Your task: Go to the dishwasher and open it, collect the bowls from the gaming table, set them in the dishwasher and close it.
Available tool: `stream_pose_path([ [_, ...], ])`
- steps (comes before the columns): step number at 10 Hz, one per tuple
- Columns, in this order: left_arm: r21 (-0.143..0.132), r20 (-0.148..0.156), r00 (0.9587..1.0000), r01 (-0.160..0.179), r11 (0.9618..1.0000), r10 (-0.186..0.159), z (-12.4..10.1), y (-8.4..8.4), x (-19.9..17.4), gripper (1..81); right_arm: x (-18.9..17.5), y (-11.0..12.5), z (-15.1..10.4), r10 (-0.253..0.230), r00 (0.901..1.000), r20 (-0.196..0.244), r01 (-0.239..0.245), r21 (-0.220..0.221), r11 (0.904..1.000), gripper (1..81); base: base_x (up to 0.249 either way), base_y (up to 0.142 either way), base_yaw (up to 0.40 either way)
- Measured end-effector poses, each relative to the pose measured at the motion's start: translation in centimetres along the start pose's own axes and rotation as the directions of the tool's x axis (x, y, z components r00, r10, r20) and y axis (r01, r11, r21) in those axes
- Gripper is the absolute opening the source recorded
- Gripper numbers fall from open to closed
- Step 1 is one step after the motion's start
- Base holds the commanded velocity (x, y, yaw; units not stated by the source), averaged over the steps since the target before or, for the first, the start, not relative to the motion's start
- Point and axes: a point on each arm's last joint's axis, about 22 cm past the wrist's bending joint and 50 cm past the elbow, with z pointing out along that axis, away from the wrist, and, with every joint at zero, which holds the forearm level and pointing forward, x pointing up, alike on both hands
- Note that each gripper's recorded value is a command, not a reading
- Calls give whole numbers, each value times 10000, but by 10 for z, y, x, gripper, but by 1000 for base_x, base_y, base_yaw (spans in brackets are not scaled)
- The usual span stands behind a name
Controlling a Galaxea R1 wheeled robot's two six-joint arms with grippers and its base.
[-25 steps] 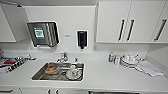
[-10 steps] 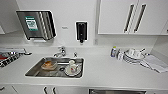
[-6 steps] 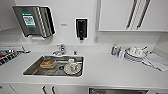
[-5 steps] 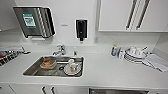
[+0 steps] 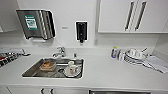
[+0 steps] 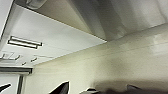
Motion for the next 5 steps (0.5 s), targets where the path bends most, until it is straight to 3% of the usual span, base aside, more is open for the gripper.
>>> stream_pose_path([
  [2,-24,-168,9995,-273,9996,273,7,-6,10,811,20,6,-8,-135,9994,-328,133,-42,9999,811,0,0,0],
  [4,-228,-105,9991,-420,9989,418,10,3,17,811,35,-2,-17,-12,9987,-501,15,71,10000,811,0,0,0],
  [5,-345,91,9995,-295,9990,298,15,5,14,811,36,-2,-18,179,9991,-390,-177,62,9998,811,0,0,0],
])
